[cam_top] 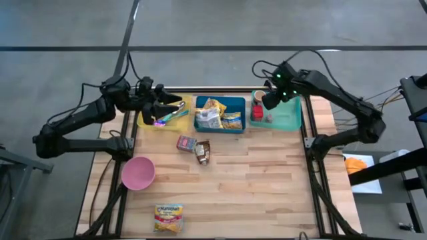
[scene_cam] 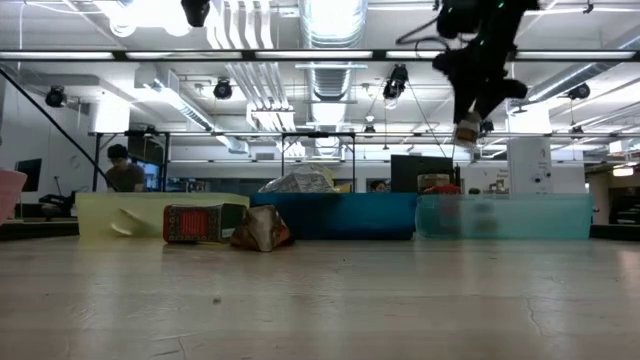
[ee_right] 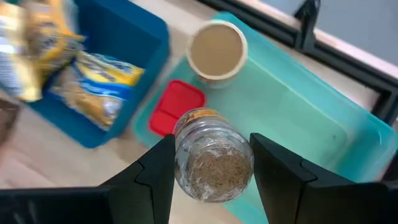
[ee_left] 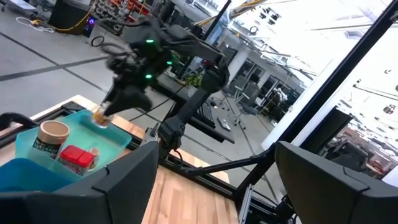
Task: Pick & Place Food Item
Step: Put the brown seasoning bottle into the light green bin
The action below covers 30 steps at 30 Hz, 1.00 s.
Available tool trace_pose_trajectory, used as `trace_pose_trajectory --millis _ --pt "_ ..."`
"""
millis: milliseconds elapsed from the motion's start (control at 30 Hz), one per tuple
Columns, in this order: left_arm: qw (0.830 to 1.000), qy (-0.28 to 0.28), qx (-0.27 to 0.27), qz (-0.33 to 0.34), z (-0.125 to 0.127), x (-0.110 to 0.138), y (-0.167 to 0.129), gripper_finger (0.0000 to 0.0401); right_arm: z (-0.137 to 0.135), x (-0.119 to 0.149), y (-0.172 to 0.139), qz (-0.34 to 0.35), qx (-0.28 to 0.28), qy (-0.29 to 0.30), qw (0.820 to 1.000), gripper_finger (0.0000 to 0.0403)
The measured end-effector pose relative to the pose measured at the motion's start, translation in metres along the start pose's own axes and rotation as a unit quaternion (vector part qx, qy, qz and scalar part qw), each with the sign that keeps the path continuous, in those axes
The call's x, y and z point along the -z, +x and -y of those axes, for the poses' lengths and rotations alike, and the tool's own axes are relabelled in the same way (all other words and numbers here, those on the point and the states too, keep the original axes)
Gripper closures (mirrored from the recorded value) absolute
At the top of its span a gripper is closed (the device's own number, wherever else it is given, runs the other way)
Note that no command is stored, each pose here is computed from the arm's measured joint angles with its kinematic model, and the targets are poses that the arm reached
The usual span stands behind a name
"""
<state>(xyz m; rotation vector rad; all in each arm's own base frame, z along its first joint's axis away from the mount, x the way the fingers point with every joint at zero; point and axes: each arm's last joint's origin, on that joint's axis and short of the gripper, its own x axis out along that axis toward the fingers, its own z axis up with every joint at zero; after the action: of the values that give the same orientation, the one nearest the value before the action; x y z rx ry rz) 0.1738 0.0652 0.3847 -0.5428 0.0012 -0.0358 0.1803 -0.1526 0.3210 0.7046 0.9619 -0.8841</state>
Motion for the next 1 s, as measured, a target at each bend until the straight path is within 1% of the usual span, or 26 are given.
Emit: trace_pose_trajectory --millis 100,233,367,500,633,767,1000 --pt "1.000 -0.002 -0.002 -0.004 0.000 0.001 0.000 0.0074 0.002 -0.013 0.019 -0.034 0.023 0.003 0.999 0.0236" --pt "1.000 -0.006 -0.002 -0.012 -0.001 0.002 0.000 0.0074 0.007 -0.025 0.041 -0.063 0.080 -0.004 0.995 0.0236" --pt "1.000 -0.007 -0.002 -0.014 -0.001 0.002 0.000 0.0074 0.015 -0.027 0.060 -0.089 0.095 0.000 0.991 0.0236" --pt "1.000 -0.008 -0.002 -0.014 -0.001 0.002 0.000 0.0074 0.026 -0.027 0.075 -0.087 0.100 0.026 0.991 0.0236" --pt "1.000 -0.008 -0.002 -0.014 -0.001 0.002 0.000 0.0074 0.044 -0.019 0.085 -0.090 0.097 0.070 0.989 0.0236" --pt "1.000 -0.008 -0.002 -0.014 -0.001 0.002 0.000 0.0074 0.060 -0.009 0.097 -0.096 0.107 0.115 0.983 0.0236" --pt "1.000 -0.003 -0.002 -0.014 -0.001 0.002 0.000 0.0074 0.060 -0.010 0.113 -0.063 0.089 0.148 0.983 0.0236"
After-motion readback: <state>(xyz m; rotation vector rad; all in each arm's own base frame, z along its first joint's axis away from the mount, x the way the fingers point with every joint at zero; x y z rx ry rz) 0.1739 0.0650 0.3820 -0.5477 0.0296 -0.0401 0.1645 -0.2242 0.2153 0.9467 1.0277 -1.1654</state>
